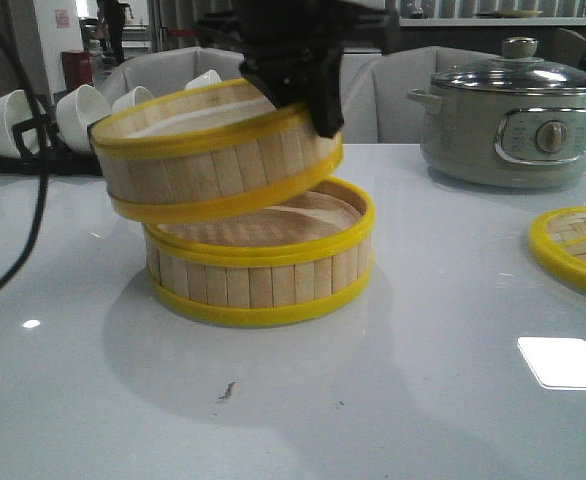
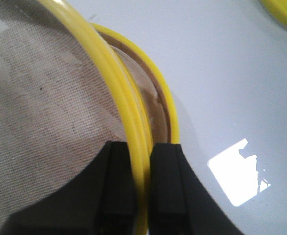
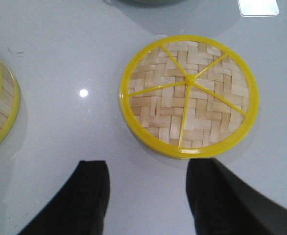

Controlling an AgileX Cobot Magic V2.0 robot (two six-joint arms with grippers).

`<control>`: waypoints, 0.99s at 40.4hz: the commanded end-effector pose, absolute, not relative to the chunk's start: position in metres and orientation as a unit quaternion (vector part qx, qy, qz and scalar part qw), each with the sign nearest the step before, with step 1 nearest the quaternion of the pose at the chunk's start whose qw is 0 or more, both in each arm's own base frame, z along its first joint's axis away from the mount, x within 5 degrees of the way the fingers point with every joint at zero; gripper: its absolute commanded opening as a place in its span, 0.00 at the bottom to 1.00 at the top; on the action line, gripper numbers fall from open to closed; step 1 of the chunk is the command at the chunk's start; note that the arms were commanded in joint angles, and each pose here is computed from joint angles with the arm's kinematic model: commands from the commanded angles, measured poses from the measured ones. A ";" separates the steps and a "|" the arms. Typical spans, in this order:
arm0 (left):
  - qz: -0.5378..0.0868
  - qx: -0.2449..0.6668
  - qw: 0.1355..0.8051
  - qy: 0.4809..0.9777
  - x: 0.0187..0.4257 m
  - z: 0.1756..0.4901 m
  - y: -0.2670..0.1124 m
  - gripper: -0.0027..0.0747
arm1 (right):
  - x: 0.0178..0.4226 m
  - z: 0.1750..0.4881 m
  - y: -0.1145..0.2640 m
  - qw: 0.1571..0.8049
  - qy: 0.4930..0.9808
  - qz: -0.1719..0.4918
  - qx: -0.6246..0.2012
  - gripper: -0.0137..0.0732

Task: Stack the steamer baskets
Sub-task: 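Lift the basket with the left gripper and lower it onto the middle basket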

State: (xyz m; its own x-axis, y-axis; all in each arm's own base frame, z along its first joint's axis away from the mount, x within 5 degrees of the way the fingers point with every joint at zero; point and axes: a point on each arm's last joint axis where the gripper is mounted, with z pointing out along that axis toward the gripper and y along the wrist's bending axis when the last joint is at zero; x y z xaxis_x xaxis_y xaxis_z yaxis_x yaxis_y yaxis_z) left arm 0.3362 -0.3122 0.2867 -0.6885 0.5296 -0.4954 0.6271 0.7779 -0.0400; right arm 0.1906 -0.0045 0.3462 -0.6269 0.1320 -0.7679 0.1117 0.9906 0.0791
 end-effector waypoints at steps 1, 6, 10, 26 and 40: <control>-0.120 0.331 0.301 0.886 0.330 0.317 -0.320 0.15 | 0.193 0.365 -0.005 0.479 0.876 0.013 0.063 0.69; -0.119 0.336 0.292 0.887 0.331 0.303 -0.329 0.15 | 0.193 0.365 -0.005 0.479 0.876 0.013 0.063 0.69; -0.118 0.337 0.286 0.889 0.334 0.295 -0.331 0.15 | 0.193 0.365 -0.005 0.479 0.876 0.013 0.063 0.69; -0.142 0.332 0.288 0.887 0.332 0.294 -0.338 0.15 | 0.193 0.365 -0.005 0.479 0.876 0.013 0.063 0.69; -0.138 0.334 0.288 0.887 0.332 0.294 -0.337 0.16 | 0.193 0.365 -0.005 0.480 0.875 0.013 0.063 0.69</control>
State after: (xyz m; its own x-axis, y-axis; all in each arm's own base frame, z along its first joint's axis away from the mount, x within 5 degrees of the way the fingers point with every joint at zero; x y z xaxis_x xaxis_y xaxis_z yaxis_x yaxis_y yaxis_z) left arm 0.3360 -0.3375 0.2530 -0.6768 0.5555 -0.4831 0.6565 0.7523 -0.0549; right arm 0.1908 -0.0045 0.3464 -0.6239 0.1319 -0.7703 0.1112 0.9906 0.0795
